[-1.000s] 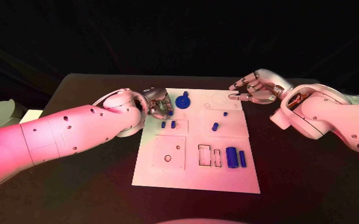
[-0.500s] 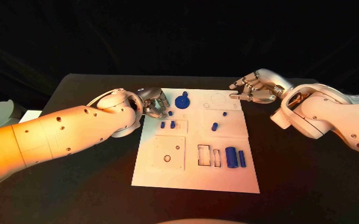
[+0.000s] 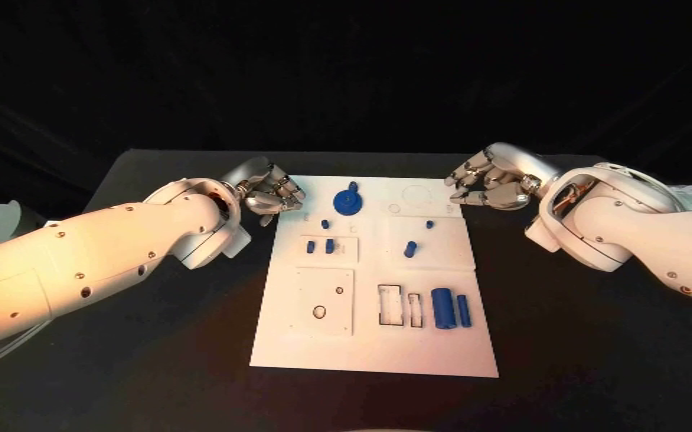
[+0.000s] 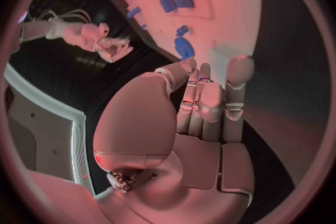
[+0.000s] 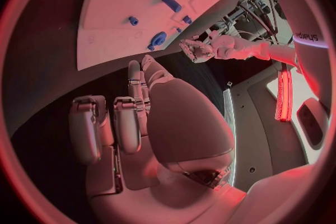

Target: Assemble the parts on the task board

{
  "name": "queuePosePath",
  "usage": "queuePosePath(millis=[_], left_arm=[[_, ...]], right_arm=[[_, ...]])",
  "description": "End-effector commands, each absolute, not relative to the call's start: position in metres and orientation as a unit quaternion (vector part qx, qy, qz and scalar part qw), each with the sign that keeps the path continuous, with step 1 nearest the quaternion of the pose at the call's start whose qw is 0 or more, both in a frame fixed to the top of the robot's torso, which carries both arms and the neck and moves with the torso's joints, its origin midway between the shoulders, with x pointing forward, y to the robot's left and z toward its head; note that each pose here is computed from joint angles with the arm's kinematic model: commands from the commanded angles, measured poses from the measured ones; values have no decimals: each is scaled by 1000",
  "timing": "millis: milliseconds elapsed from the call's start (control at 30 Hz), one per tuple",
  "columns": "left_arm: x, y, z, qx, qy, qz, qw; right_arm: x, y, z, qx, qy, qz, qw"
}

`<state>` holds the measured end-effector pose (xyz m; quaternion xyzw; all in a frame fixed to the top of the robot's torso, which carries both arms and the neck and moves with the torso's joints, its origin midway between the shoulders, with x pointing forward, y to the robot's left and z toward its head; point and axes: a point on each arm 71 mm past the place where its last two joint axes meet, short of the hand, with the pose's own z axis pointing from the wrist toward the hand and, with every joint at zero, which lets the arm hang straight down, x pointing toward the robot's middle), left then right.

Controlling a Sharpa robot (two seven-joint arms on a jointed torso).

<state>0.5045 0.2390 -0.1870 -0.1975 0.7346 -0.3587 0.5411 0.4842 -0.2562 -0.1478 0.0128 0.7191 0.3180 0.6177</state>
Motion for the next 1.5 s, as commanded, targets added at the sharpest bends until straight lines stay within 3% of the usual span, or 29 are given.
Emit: queuePosePath(millis=[33, 200, 400, 833, 1500], left_arm=[[500, 241, -184, -427, 608, -522, 420], [489, 243, -181, -493, 540, -586, 348], [478, 242, -178, -507, 514, -618, 310], [467, 236, -175, -494, 513, -640, 289], [462, 232, -175, -493, 520, -637, 283]], right_arm=[[479, -248, -152, -89, 724, 246, 638], [474, -238, -155, -147, 719, 207, 648], [472, -227, -160, -191, 711, 171, 655], [474, -208, -179, -226, 715, 143, 646], [474, -193, -196, -235, 727, 156, 627]])
